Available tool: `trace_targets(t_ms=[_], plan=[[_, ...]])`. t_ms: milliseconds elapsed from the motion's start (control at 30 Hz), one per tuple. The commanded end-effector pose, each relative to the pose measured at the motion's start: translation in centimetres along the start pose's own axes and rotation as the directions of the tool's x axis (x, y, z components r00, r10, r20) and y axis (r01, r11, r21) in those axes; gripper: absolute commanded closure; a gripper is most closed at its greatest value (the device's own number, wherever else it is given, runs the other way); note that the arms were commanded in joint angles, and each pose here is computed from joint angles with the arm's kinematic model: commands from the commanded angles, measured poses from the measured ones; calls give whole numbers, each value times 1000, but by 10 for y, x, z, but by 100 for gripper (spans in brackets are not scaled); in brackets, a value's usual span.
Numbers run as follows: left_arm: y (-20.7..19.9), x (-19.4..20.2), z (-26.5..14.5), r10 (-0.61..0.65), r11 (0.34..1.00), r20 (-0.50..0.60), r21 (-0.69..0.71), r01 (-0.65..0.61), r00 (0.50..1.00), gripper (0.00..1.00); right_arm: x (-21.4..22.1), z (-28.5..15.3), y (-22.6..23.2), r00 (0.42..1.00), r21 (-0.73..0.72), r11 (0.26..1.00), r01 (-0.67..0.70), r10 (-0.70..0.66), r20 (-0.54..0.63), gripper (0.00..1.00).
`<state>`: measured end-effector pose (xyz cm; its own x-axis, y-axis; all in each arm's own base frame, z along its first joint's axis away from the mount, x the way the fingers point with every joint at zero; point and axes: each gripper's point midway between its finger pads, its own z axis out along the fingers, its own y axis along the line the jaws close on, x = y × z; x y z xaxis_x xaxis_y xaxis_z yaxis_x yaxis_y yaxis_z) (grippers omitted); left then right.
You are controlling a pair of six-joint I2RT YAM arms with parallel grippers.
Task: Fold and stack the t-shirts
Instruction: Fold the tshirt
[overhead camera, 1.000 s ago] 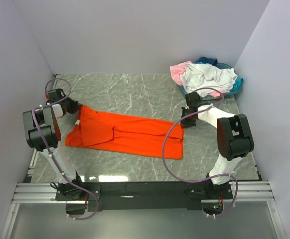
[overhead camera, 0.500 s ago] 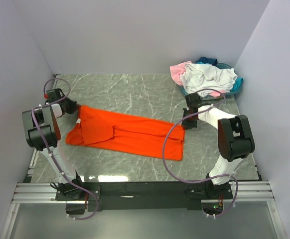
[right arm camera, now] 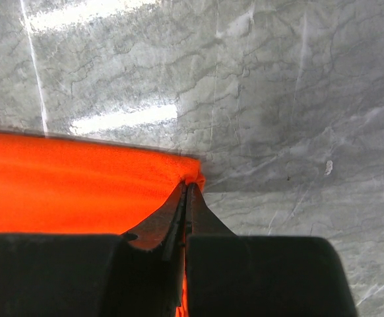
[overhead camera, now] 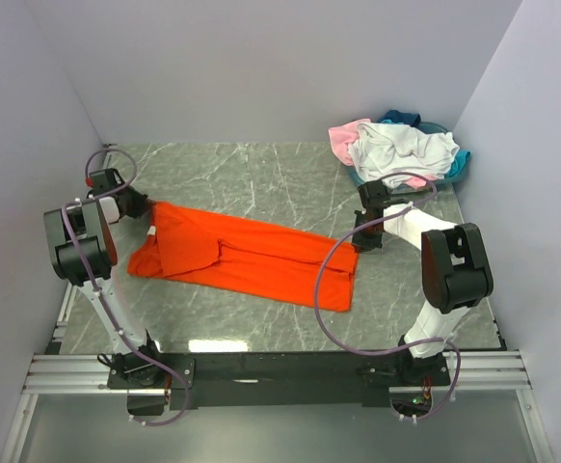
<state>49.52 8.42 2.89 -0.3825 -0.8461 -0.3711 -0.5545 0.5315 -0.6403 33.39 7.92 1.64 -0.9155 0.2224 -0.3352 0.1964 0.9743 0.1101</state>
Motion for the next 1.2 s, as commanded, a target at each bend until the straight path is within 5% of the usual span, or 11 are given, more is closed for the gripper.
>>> trace_targets(t_ms=[0,567,733,800,1000,1167], plan=[[17,-14,13,61,996,29,-69,-59,998,100,1,-11,-11,1000,50,999,-7,7,-2,100],[-54,2,63,360,931,-45,-46,-362,932,97,65,-25,-15,991,49,997,-53,59,-116,100],[-56,6,70,365,924,-67,-96,-370,929,87,77,-30,-12,991,48,997,-55,61,-123,100],[-50,3,68,351,926,-55,-129,-355,935,74,75,-34,-13,992,63,997,-55,62,-114,100],[-69,-14,42,350,929,7,-128,-346,937,52,44,-61,-15,999,101,995,-15,19,-43,65],[-114,-44,-2,330,944,131,-75,-322,935,40,10,-90,-9,999,99,995,32,-36,36,60]])
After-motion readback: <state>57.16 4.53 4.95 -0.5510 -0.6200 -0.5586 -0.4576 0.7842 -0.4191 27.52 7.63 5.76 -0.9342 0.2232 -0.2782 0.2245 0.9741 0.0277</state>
